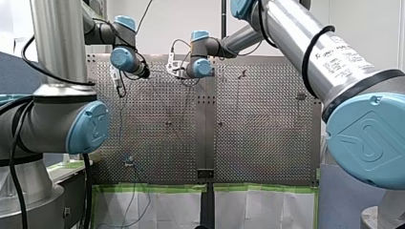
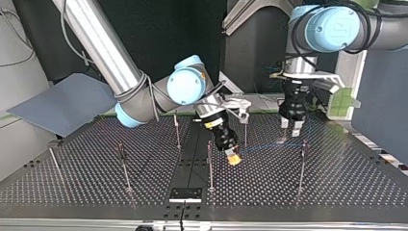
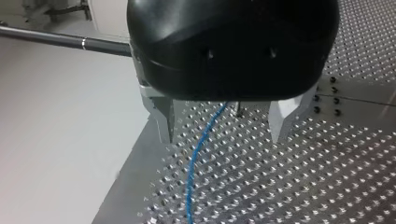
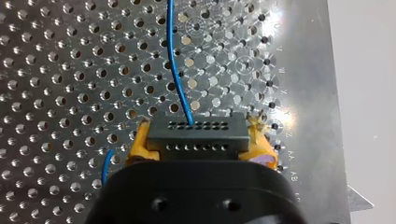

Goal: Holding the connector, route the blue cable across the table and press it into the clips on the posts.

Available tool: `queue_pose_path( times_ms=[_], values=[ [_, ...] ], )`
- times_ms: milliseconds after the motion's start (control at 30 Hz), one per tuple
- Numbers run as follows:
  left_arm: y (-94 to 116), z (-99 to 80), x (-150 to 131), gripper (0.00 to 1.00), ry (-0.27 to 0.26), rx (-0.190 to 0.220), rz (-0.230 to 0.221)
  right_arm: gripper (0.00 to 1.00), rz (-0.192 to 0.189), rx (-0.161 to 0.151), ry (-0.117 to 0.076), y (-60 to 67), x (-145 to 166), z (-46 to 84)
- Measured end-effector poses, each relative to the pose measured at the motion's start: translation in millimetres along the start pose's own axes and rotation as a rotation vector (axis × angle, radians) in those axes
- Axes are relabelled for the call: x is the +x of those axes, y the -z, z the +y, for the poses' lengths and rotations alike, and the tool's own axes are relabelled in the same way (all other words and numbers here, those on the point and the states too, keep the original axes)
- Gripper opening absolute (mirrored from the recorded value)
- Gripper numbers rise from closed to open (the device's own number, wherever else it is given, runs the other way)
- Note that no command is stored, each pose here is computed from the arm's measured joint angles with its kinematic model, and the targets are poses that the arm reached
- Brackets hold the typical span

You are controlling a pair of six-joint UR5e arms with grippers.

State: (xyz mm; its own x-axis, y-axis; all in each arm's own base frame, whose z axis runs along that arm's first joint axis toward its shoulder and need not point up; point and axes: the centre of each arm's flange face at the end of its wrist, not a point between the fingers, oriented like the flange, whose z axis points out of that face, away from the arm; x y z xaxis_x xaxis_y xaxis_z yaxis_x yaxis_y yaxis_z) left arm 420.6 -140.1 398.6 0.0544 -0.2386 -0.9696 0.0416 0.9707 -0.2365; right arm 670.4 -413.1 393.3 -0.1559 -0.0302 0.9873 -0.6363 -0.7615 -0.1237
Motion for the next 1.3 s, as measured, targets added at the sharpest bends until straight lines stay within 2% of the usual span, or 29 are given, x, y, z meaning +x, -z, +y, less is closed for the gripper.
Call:
queue_pose_path(
  times_ms=[167,500,667,833,1100,1267,1300],
  values=[
    [-10,-9.7,-12,1.0,-0.041,0.002,-0.037,0.0,0.0,-0.001,0.0,-0.1,0,-0.1],
    [-25,-20.0,-21,1.0,-0.115,0.008,-0.064,0.0,-0.001,-0.002,0.0,-0.2,-1,0.4],
    [-41,-25.6,-22,1.0,-0.154,-0.009,-0.086,0.0,-0.001,-0.003,0.0,-0.4,-1,0.8],
    [-59,-31.5,-22,1.0,-0.164,-0.008,-0.095,0.0,0.0,-0.004,0.0,-0.7,-1,1.6],
    [-78,-30.9,-2,1.0,-0.161,-0.011,-0.062,0.0,-0.001,-0.005,0.0,-1.0,-2,2.7],
    [-88,-23.3,22,1.0,-0.159,-0.043,-0.018,0.0,-0.002,-0.006,0.0,-1.0,-2,3.0],
    [-89,-21.9,26,0.91,-0.16,-0.05,-0.012,0.0,-0.002,-0.006,0.0,-1.0,-2,3.1]
  ],
)
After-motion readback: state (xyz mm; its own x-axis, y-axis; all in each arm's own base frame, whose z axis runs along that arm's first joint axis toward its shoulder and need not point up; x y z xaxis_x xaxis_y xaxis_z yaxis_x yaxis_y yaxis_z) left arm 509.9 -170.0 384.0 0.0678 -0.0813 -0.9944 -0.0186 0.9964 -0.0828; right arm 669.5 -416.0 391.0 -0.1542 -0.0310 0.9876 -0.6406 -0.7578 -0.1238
